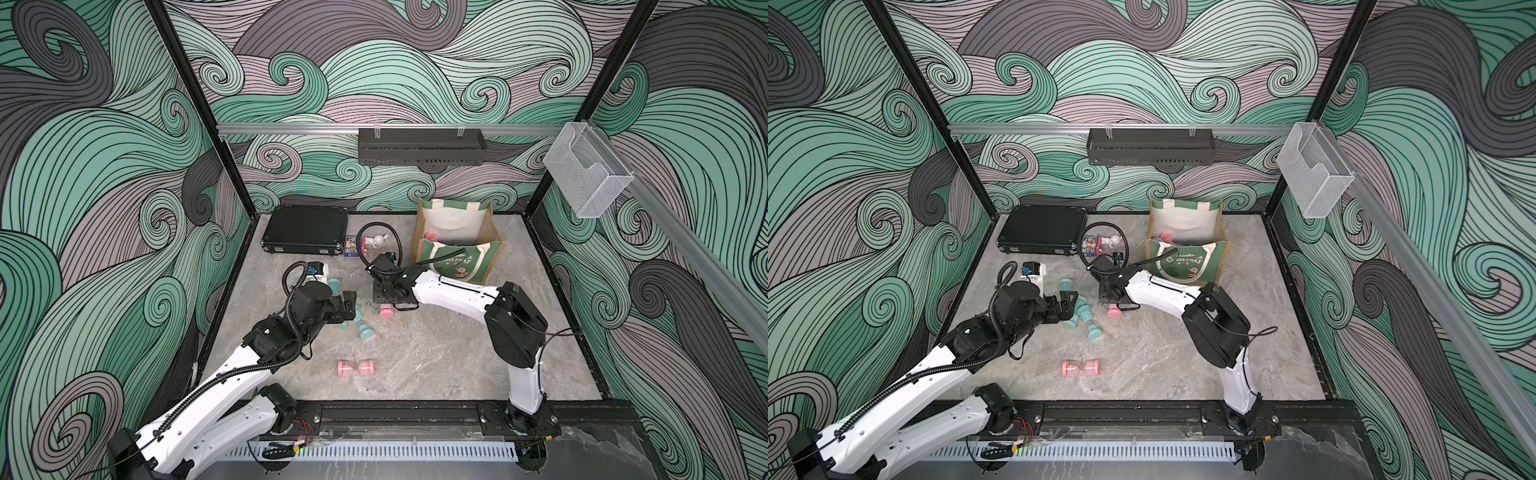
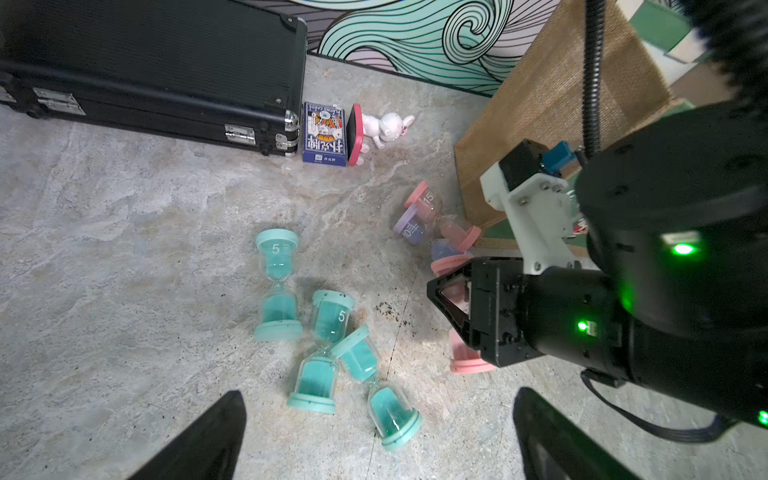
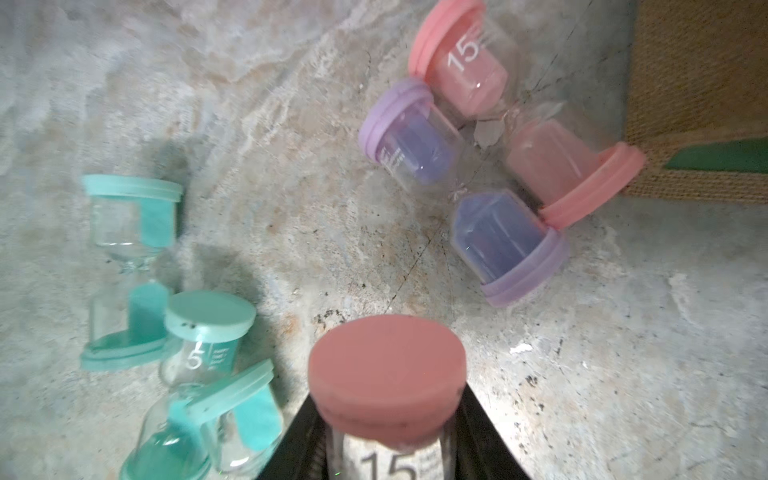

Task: Put the hourglass into the canvas bag
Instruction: Pick up the hourglass from the center of the board, then place the hourglass in the canvas bag.

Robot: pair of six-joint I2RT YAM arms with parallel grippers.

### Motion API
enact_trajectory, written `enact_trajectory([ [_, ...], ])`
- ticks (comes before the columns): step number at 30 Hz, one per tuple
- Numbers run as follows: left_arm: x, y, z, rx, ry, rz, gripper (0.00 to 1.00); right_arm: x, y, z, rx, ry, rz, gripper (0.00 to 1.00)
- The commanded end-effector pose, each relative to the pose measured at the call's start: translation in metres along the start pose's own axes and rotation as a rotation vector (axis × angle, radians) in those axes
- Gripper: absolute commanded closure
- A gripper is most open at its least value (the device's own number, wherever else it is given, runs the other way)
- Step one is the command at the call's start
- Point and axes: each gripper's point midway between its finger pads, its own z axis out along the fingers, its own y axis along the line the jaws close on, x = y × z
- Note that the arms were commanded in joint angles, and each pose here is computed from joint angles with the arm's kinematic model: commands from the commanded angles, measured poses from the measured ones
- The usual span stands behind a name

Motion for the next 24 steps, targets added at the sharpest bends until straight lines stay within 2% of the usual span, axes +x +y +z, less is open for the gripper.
enact_trajectory([
  [1, -0.022, -0.008, -0.016, 0.033, -0.053, -0.001, 0.01, -0.020, -0.002, -0.029, -0.008, -0.084, -0.032, 0.71],
  [14, -0.040, -0.032, -0.020, 0.115, -0.054, 0.028, 0.01, -0.089, -0.024, -0.147, -0.085, -0.327, -0.056, 0.72],
  [24, -0.051, -0.063, -0.004, 0.197, -0.020, 0.056, 0.01, -0.148, -0.077, -0.202, -0.077, -0.436, 0.001, 0.73],
])
